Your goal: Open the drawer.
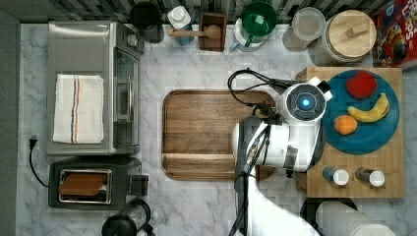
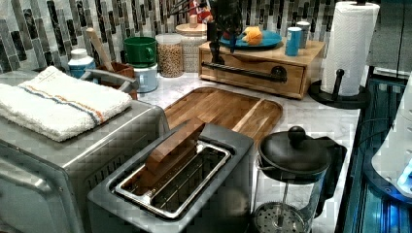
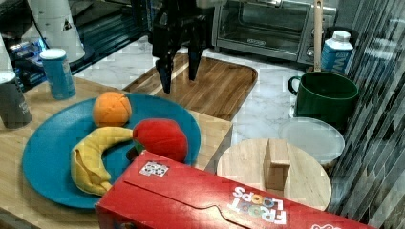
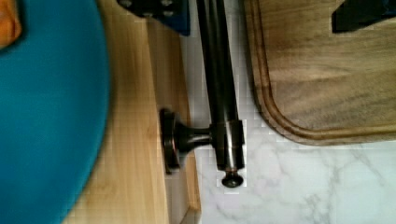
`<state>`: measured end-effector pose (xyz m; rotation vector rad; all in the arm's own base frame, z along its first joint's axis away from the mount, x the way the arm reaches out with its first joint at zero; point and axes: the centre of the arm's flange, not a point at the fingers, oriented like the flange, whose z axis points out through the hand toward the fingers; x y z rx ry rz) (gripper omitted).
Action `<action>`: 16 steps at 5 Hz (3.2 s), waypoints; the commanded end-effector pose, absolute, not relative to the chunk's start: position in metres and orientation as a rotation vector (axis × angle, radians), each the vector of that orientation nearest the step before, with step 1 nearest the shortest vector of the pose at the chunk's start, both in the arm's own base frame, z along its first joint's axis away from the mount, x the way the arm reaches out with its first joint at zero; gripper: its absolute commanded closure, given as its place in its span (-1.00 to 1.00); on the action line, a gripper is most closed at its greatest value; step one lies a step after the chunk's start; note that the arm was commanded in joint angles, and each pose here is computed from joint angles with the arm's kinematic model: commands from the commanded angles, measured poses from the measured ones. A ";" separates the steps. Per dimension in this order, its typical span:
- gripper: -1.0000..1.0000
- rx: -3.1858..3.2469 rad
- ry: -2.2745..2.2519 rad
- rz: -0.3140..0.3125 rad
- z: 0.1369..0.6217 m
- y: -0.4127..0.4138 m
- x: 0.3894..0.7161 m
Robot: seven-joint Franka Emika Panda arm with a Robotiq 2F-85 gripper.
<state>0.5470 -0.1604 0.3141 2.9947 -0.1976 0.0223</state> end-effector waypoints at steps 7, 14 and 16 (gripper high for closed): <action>-1.00 3.040 -0.338 -0.031 0.257 -0.111 0.528; -1.00 2.985 -0.441 0.052 0.237 0.044 0.507; -1.00 3.011 -0.361 0.067 0.254 0.084 0.499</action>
